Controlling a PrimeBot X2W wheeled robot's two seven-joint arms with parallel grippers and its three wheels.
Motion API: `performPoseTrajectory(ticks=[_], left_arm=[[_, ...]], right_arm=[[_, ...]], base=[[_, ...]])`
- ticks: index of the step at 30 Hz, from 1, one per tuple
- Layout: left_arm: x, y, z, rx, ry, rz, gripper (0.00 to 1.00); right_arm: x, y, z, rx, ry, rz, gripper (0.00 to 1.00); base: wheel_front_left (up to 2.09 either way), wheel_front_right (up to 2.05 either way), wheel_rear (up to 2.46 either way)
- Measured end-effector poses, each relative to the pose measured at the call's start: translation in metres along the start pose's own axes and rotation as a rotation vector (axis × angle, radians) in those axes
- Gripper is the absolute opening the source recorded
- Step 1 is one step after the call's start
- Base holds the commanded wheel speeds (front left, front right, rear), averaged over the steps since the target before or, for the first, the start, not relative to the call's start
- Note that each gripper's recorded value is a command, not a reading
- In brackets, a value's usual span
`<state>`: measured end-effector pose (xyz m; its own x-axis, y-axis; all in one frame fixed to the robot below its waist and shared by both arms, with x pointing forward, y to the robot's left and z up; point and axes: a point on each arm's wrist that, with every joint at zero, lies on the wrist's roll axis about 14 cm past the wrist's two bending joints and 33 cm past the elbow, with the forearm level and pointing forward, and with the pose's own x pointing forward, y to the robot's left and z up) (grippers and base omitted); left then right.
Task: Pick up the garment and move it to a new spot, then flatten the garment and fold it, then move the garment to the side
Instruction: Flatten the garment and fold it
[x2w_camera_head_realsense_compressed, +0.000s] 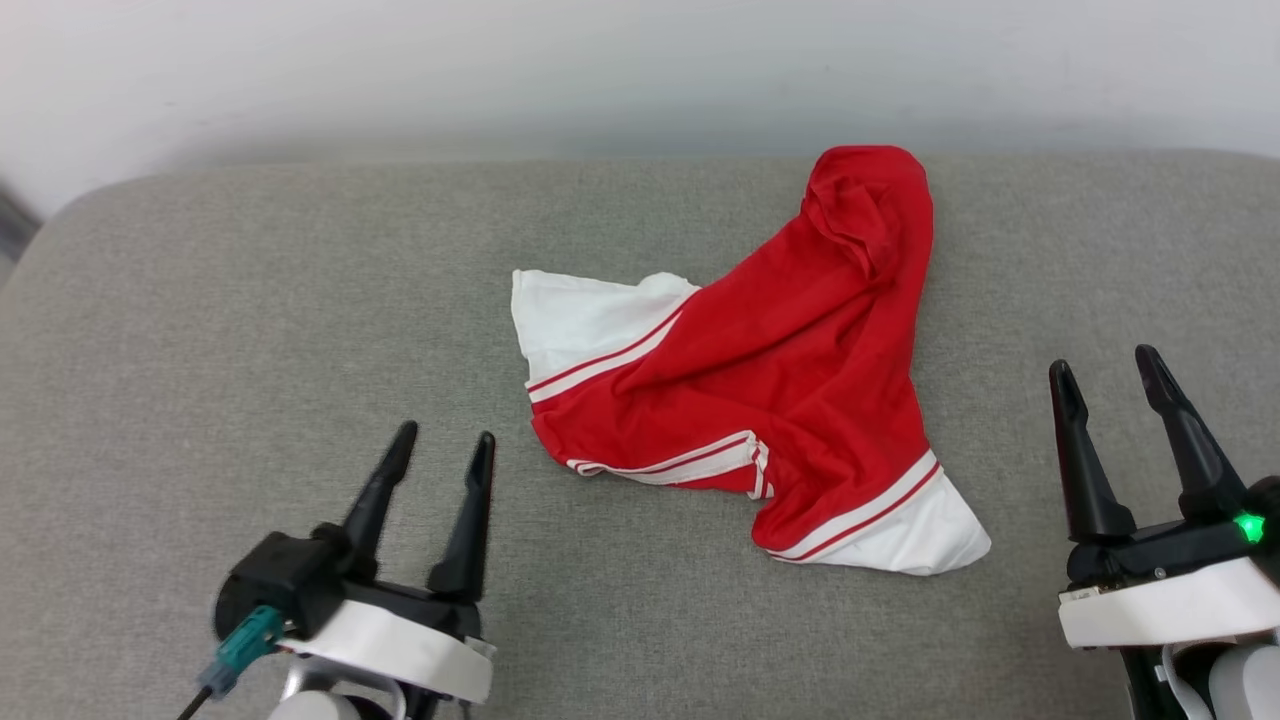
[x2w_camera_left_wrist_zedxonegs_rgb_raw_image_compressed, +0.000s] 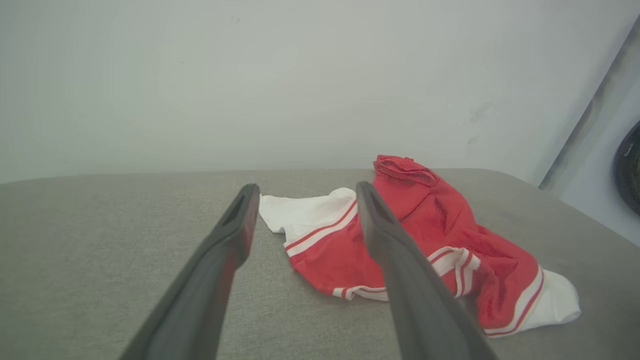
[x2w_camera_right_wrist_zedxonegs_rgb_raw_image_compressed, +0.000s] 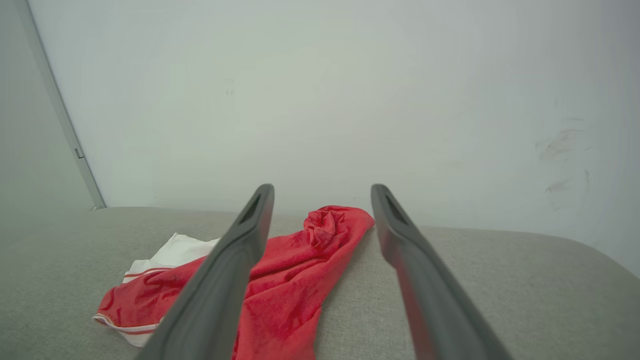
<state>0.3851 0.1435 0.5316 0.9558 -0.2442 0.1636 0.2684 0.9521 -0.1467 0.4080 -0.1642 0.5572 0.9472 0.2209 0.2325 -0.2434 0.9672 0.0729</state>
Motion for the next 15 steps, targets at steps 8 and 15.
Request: performPoseTrajectory(ticks=[8,15], left_arm=[[0.035,-0.015,-0.043,-0.061,0.233,-0.147,1.0],[0.077,-0.022,-0.079,0.031,0.547,-0.281,1.0]], right_arm=[[-0.002,-0.012,-0.006,-0.003,0.012,-0.044,1.0],[0.002,-0.019,-0.027,-0.013,0.066,-0.061,1.0]], base=[[0.0,0.0,0.0],[0.0,0.0,0.0]])
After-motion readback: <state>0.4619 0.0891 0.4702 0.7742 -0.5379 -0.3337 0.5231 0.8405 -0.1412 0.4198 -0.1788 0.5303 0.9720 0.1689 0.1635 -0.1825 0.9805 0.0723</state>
